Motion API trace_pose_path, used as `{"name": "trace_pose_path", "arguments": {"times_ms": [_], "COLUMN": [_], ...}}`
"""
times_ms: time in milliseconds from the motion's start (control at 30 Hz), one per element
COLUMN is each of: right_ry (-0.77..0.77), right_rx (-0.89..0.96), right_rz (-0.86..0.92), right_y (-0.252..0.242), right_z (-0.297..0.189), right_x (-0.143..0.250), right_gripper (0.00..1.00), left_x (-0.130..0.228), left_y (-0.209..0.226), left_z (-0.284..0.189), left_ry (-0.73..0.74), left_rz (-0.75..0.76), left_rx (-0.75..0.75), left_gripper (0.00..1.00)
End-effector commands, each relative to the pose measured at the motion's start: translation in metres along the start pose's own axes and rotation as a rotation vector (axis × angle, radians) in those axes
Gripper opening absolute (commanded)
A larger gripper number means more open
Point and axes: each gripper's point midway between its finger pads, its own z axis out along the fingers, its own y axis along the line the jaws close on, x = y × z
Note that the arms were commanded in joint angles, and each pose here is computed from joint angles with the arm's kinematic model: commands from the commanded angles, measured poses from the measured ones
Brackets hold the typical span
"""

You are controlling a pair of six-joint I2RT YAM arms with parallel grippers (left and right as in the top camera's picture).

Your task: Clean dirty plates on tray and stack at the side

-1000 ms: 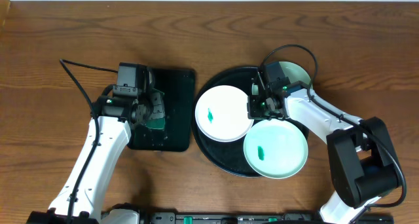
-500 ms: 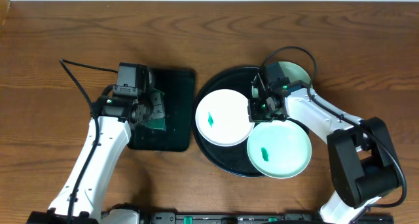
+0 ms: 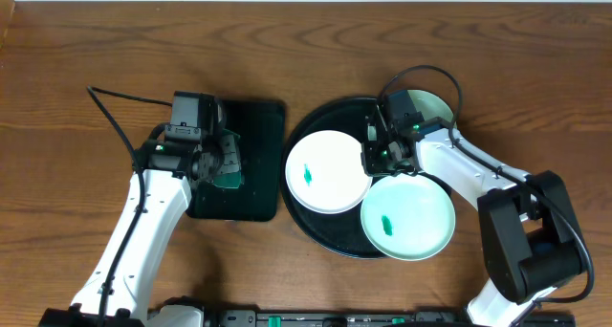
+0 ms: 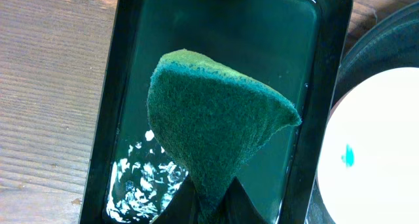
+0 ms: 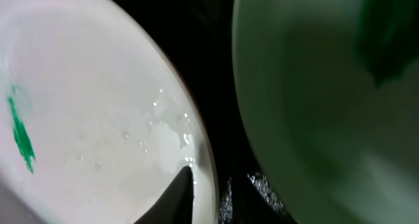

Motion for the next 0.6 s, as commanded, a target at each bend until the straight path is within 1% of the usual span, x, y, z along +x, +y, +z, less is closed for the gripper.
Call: {"name": "trace_pose_path", "arguments": {"times_ms": [0,67,133,167,300,433,567], "right_ry": [-0.032,-0.040,-0.041,-0.041,-0.037,-0.027,-0.011], "right_rx": [-0.002,0.010,0.014,0.013,0.014,0.020,0.028], "right_rz": [-0.028,-0.028,-0.028,-0.027,-0.021,0.060,0.095], "right_y": [0.007,0.005,0.004,0.004,0.004,-0.001,-0.004], "right_z": [-0.004,-0.004,-0.004,-0.004,-0.004,-0.005,-0.006], "right_x": [-0.009,-0.010,-0.011,-0.011,-0.010,-0.008,-0.004], "right_gripper": [0.18,0.16,0.04,0.01,0.01,0.01,0.01], "left_x": [0.004,0.004,0.004,0.004,0.003,0.003,0.002], "left_y": [0.003,0.003,0.003,0.003,0.003,0.002,0.002], "left_z": [0.004,0.004,0.004,0.004,0.004,0.004,0.004], "left_ry": [0.010,0.010,0.009,0.008,0.004,0.003,0.000], "left_rz": [-0.016,-0.016,-0.016,-0.016,-0.016,-0.016,-0.015], "left_rx": [-0.009,-0.009,-0.009,-0.009,-0.007,-0.007,-0.006], "left_gripper": [0.07,0.07,0.08,0.07,0.07,0.07,0.07]}}
